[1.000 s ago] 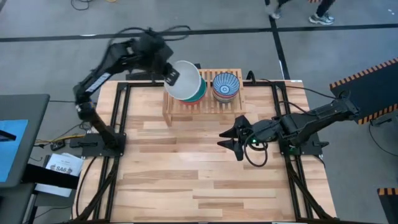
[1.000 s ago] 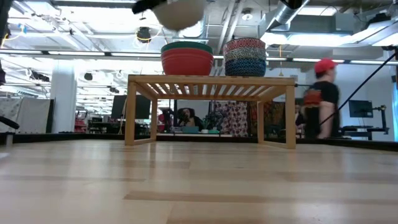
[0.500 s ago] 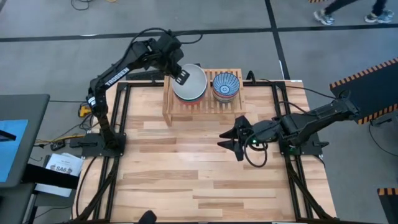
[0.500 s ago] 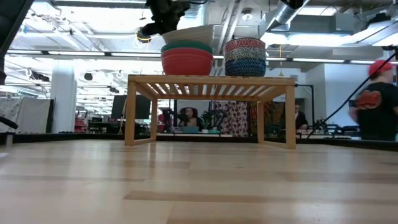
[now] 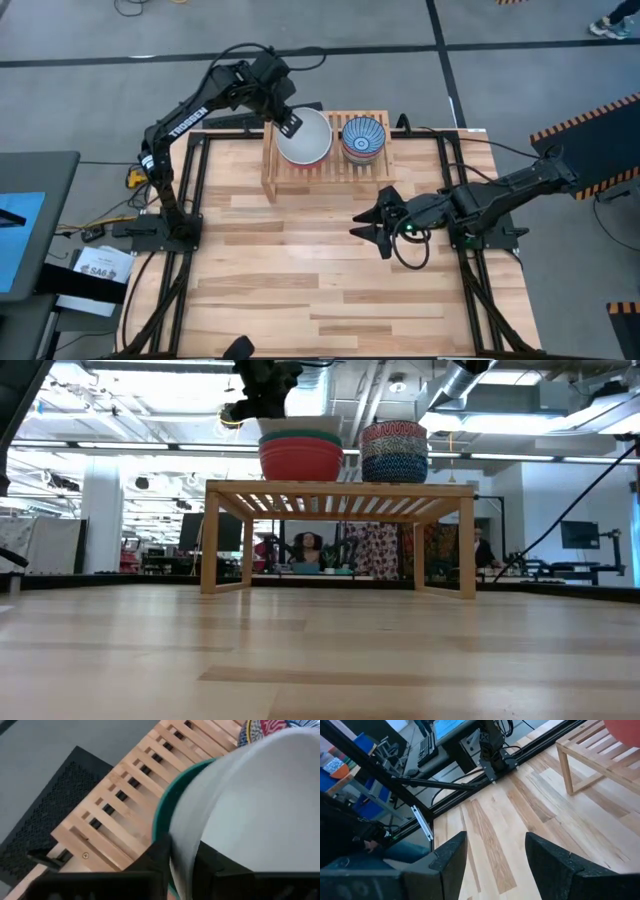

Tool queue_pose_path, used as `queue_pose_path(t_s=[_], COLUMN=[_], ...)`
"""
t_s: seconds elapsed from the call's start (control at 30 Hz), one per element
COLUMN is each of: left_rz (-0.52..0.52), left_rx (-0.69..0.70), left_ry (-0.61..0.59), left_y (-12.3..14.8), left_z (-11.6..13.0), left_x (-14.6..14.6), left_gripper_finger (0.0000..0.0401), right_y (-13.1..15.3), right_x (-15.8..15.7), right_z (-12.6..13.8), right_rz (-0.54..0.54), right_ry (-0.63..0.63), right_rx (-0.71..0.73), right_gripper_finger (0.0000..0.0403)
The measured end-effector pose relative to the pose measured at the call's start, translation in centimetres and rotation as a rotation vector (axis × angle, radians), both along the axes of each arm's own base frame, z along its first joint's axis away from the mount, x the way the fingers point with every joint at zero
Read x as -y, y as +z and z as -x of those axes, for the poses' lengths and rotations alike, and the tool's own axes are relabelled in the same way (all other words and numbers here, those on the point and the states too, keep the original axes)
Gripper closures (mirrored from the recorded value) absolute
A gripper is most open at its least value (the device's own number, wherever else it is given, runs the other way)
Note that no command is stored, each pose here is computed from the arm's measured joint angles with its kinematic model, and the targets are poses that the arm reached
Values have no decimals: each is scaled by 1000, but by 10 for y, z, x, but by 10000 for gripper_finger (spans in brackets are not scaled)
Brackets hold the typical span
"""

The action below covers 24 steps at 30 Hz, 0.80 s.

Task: Place and stack bowls onto a shelf
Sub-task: Stack the big white bowl on top of the other big dark blue bowl on the shelf

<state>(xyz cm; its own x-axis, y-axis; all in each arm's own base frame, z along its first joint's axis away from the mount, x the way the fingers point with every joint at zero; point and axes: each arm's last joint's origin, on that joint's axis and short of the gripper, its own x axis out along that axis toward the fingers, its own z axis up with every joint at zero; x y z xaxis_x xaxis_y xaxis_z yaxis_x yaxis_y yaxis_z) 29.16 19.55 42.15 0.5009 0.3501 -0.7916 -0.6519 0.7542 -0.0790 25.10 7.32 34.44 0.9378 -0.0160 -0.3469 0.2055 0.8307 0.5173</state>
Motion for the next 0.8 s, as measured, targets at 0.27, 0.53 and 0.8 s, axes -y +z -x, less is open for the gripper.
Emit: queue_pose_path(t_s=[0.27,0.53,0.8], left_rz=[-24,-71,-206], left_rx=[15,143,260], left_ry=[-24,-36,-105], left_y=[2,36,66], left_z=[-1,13,41], left_x=[-1,3,30], left_gripper_finger=[276,204,224], right_y=[-1,4,4], right_x=[-1,-1,-1], right_z=[-2,-4,-4], right_rz=[-4,-23,-23], right_ry=[-1,-2,-2], right_rx=[3,58,58], right_gripper_finger=[177,177,177])
